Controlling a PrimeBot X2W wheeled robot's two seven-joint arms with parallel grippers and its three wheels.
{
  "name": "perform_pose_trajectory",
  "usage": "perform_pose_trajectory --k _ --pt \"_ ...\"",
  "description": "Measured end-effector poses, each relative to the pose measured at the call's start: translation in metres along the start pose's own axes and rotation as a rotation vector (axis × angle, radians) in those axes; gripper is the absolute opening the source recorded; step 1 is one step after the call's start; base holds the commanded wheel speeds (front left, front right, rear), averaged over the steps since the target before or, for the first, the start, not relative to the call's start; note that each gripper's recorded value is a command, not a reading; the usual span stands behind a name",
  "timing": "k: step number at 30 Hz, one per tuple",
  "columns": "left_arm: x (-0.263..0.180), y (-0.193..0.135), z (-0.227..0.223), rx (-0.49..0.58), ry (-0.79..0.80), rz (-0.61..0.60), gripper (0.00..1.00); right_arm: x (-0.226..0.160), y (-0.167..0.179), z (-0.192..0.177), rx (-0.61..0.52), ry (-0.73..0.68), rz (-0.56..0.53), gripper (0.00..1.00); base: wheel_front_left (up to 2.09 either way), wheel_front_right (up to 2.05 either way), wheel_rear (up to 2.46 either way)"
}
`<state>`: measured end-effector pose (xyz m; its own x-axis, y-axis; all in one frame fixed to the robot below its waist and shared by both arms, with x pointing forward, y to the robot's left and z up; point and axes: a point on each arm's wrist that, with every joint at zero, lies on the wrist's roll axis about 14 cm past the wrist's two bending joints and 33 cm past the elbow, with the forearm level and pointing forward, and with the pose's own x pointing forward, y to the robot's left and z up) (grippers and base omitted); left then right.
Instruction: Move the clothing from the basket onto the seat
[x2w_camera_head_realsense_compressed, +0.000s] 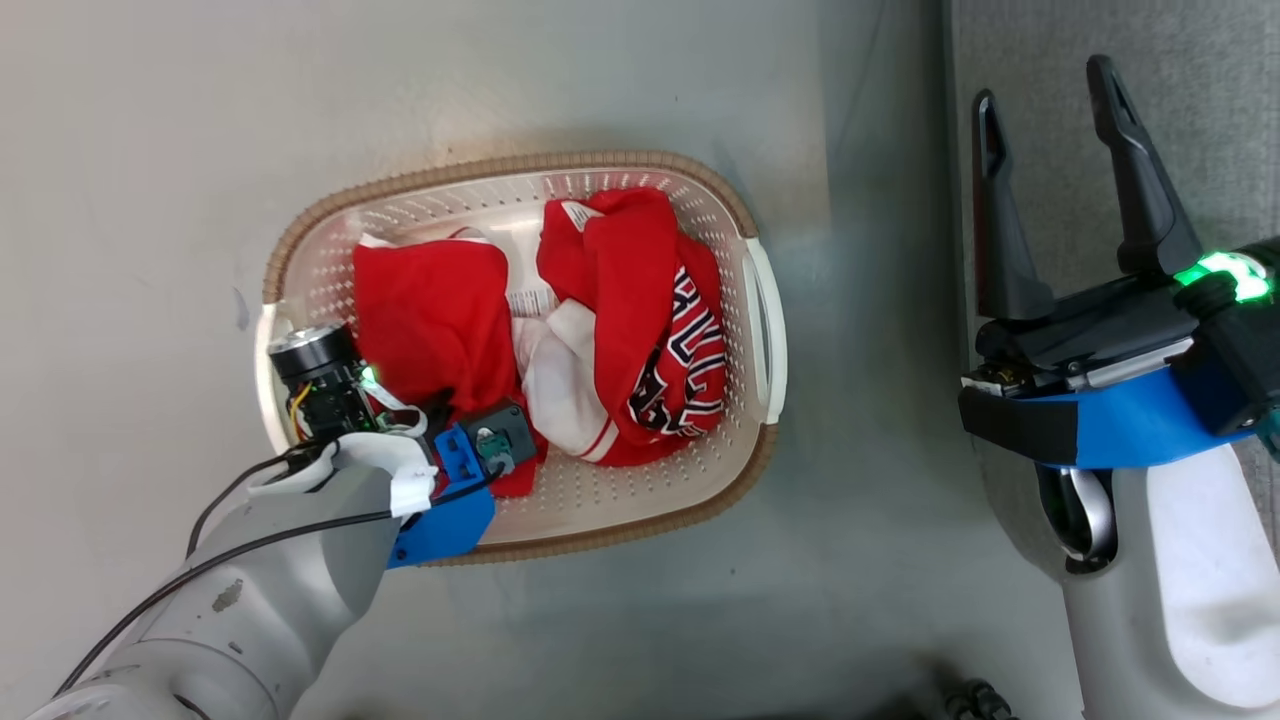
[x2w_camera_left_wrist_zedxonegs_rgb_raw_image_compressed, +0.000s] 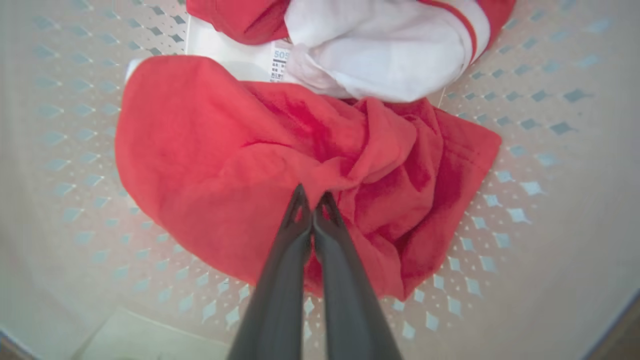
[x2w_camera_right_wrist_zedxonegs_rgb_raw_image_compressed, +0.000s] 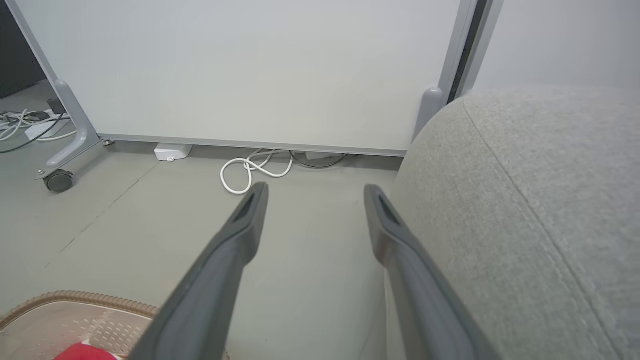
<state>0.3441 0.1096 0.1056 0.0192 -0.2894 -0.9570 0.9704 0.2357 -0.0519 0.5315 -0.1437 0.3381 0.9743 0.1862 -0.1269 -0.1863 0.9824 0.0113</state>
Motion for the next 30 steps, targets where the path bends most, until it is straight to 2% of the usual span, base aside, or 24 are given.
perform_pose_trajectory --k 12,30 --pt "-0.053 0.014 0.043 -0.025 -0.169 0.119 0.00 -0.013 0.013 0.050 0.009 -0.073 0.022 1.00 0.00 0.00 0.00" --pt "-0.149 0.029 0.102 -0.219 -0.467 0.327 0.00 -0.050 0.036 0.118 0.005 -0.176 0.057 1.00 0.00 0.00 0.00"
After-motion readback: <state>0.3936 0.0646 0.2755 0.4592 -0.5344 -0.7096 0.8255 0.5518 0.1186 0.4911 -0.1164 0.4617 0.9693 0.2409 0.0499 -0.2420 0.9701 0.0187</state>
